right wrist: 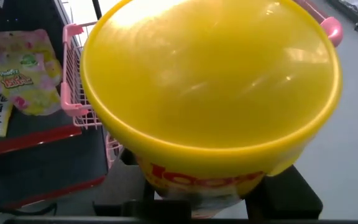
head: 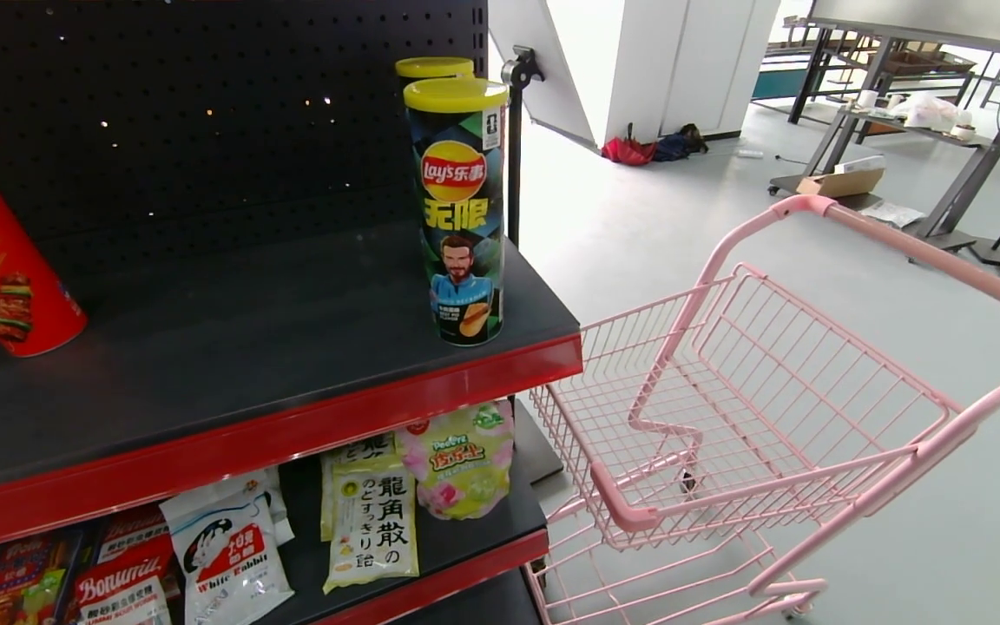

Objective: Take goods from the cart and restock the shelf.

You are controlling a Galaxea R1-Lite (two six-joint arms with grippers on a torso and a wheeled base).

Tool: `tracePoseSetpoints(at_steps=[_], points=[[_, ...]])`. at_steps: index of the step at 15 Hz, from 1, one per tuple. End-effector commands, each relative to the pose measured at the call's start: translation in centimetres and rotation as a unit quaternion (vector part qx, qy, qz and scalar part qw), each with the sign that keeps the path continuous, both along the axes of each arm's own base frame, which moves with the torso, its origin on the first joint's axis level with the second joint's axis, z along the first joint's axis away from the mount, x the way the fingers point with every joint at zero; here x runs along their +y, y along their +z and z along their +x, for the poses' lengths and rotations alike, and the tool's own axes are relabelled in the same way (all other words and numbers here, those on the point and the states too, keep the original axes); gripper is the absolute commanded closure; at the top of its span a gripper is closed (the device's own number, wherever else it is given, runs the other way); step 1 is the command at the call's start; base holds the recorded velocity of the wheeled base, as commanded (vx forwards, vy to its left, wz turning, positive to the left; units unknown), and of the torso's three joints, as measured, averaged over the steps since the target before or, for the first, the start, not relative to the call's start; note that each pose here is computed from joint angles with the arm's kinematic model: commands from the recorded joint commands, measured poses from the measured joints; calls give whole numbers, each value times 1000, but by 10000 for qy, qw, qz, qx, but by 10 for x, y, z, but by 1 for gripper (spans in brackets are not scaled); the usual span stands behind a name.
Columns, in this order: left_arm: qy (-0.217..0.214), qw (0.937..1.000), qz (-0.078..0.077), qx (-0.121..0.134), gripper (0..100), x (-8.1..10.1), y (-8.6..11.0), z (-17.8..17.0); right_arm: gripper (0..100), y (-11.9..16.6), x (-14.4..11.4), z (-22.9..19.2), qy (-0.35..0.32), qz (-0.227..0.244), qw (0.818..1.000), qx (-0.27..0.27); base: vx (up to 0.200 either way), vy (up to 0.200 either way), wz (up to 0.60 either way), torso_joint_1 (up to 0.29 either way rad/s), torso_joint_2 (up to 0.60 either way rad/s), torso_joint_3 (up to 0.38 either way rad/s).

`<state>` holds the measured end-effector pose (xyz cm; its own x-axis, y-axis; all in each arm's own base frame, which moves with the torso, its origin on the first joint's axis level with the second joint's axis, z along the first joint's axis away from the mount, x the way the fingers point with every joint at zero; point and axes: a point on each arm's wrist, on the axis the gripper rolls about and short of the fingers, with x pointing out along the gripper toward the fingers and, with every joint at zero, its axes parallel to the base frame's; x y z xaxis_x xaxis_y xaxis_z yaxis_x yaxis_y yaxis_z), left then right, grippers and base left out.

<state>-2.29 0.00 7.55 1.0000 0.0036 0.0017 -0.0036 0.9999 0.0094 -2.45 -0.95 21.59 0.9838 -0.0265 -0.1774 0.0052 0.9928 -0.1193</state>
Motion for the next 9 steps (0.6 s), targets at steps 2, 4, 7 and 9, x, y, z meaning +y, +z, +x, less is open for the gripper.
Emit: tracePoseSetpoints(at_steps=[2,4,7,9], points=[[5,10000,-1,1,0,0,0,0,100,-2,0,3,10,-19,10000,90,0,0,0,180,-523,-339],[5,10000,-1,1,0,0,0,0,100,-3,0,3,25,-19,9999,98,0,0,0,207,-567,-361],[5,10000,-1,1,0,0,0,0,100,-3,0,3,110,-25,9999,113,0,0,0,238,-605,-370],[5,10000,-8,1,0,0,0,0,100,-7,0,4,111,-44,9998,173,0,0,0,193,-466,-288]])
